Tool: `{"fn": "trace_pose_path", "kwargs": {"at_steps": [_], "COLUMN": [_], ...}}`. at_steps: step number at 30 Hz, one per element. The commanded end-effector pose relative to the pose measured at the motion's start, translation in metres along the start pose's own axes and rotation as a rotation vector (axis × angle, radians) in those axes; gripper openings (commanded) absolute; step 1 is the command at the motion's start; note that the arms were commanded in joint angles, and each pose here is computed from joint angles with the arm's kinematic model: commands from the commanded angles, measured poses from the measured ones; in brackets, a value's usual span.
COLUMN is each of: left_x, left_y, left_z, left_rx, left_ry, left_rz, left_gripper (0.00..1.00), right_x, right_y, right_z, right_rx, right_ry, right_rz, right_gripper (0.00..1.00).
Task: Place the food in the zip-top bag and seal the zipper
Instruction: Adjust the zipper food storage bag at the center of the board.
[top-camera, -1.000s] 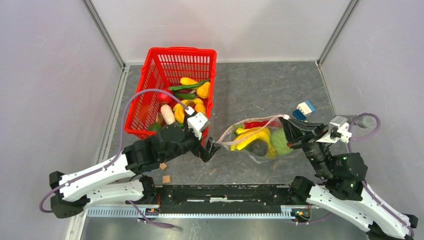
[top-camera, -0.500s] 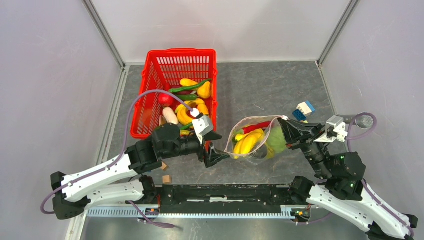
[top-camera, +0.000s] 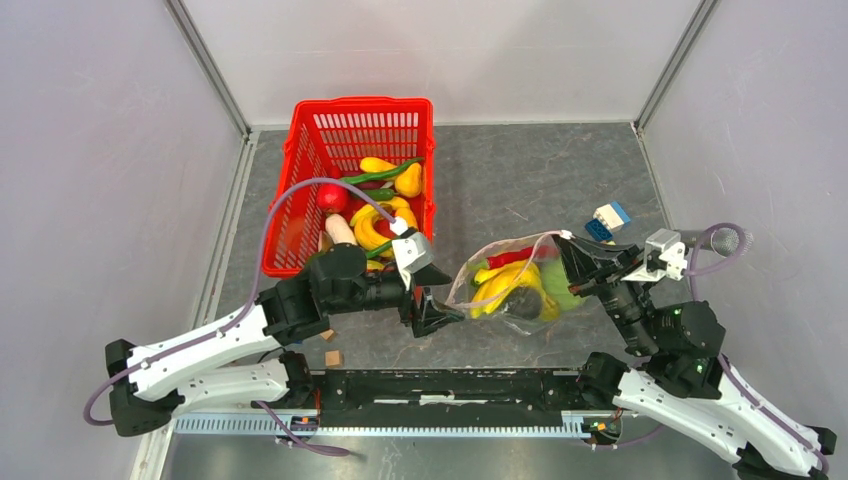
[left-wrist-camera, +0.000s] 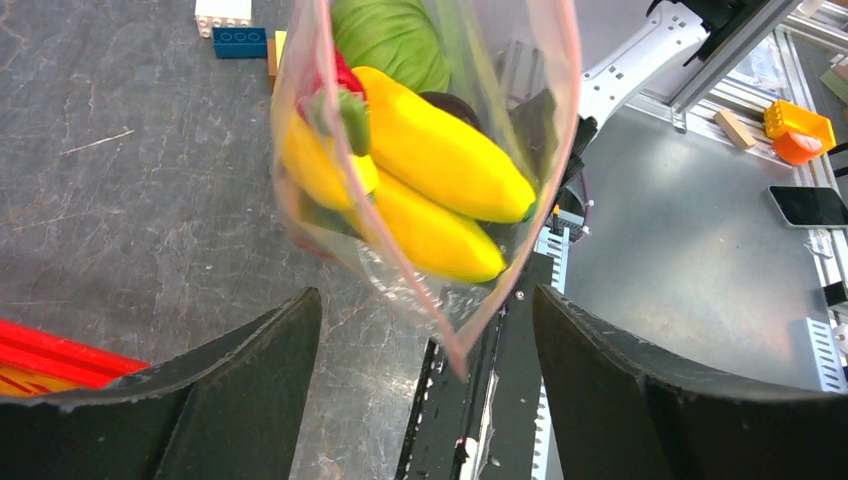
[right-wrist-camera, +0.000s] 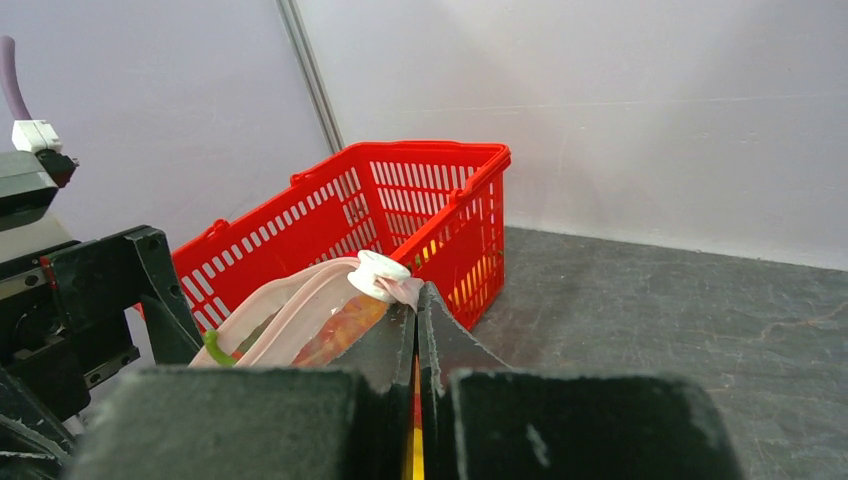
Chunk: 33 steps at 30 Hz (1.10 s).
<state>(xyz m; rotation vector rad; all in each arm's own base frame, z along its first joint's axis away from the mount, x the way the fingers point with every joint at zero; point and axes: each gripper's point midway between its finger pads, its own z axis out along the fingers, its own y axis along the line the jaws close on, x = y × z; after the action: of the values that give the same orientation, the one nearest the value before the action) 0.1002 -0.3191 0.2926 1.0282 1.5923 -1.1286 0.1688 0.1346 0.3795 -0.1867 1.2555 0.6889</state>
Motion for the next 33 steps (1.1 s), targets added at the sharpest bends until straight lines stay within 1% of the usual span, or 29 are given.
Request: {"fn": "trace_pose_path", "kwargs": {"at_steps": [1, 2, 4, 6, 8, 9, 12, 16, 18, 20, 24, 25, 26, 27, 28, 29, 30, 31, 32, 33], "left_x": [-0.019, -0.016, -0.011, -0.01, -0.011, -0.012, -0.021, -0.052, -0.066, -0.077, -0.085, -0.084, -0.086, -0.084, -0.092, -0.089, -0.087, -0.072, -0.063, -0.074], "left_y": [-0.009, -0.007, -0.004, -0.002, 0.005, 0.011, 0.026, 0.041, 0.053, 0.066, 0.084, 0.082, 0.079, 0.074, 0.06, 0.059, 0.078, 0.104, 0.11, 0.095], "left_z": [0.007, 0.01, 0.013, 0.014, 0.011, 0.009, -0.001, -0.014, -0.015, -0.01, 0.009, 0.015, 0.02, 0.019, 0.019, 0.022, 0.031, 0.037, 0.037, 0.037], "left_rx": [0.043, 0.04, 0.026, 0.021, -0.021, -0.057, -0.142, -0.215, -0.249, -0.24, -0.245, -0.216, -0.189, -0.181, -0.109, -0.088, -0.155, -0.239, -0.226, -0.14], "left_ry": [-0.045, -0.029, -0.004, 0.009, 0.014, 0.016, 0.029, 0.029, 0.037, 0.055, 0.088, 0.131, 0.174, 0.236, 0.262, 0.26, 0.219, 0.241, 0.301, 0.329], "left_rz": [0.002, -0.002, -0.005, 0.004, 0.02, 0.035, 0.097, 0.154, 0.141, 0.116, 0.084, 0.069, 0.053, 0.002, -0.012, -0.005, 0.009, -0.026, -0.101, -0.123], "left_gripper": [0.78, 0.71, 0.52, 0.29, 0.07, 0.03, 0.02, 0.02, 0.02, 0.02, 0.02, 0.02, 0.02, 0.02, 0.02, 0.02, 0.02, 0.02, 0.02, 0.02], "right_x": [-0.029, -0.028, -0.027, -0.026, -0.022, -0.019, -0.005, 0.023, 0.034, 0.042, 0.068, 0.073, 0.069, 0.062, 0.052, 0.041, 0.034, 0.034, 0.034, 0.017], "right_y": [0.004, 0.004, 0.005, 0.004, 0.0, -0.002, -0.009, -0.02, -0.033, -0.044, -0.046, -0.049, -0.052, -0.051, -0.045, -0.038, -0.034, -0.041, -0.054, -0.057], "right_z": [0.004, 0.005, 0.006, 0.006, 0.006, 0.006, 0.006, 0.0, -0.005, -0.008, -0.006, -0.005, -0.004, -0.002, 0.001, 0.002, 0.003, 0.003, 0.002, 0.002], "right_rx": [-0.004, -0.005, -0.005, 0.0, 0.018, 0.029, 0.062, 0.088, 0.144, 0.198, 0.19, 0.211, 0.253, 0.261, 0.231, 0.192, 0.16, 0.2, 0.282, 0.333], "right_ry": [-0.099, -0.097, -0.095, -0.093, -0.081, -0.073, -0.023, 0.067, 0.101, 0.119, 0.184, 0.209, 0.209, 0.194, 0.15, 0.093, 0.027, 0.006, 0.029, 0.037], "right_rz": [0.048, 0.048, 0.046, 0.044, 0.037, 0.03, -0.021, -0.124, -0.155, -0.184, -0.248, -0.26, -0.23, -0.204, -0.177, -0.155, -0.151, -0.158, -0.172, -0.121], "right_gripper": [0.0, 0.0, 0.0, 0.0, 0.0, 0.0, 0.0, 0.0, 0.0, 0.0, 0.0, 0.0, 0.0, 0.0, 0.0, 0.0, 0.0, 0.0, 0.0, 0.0]}}
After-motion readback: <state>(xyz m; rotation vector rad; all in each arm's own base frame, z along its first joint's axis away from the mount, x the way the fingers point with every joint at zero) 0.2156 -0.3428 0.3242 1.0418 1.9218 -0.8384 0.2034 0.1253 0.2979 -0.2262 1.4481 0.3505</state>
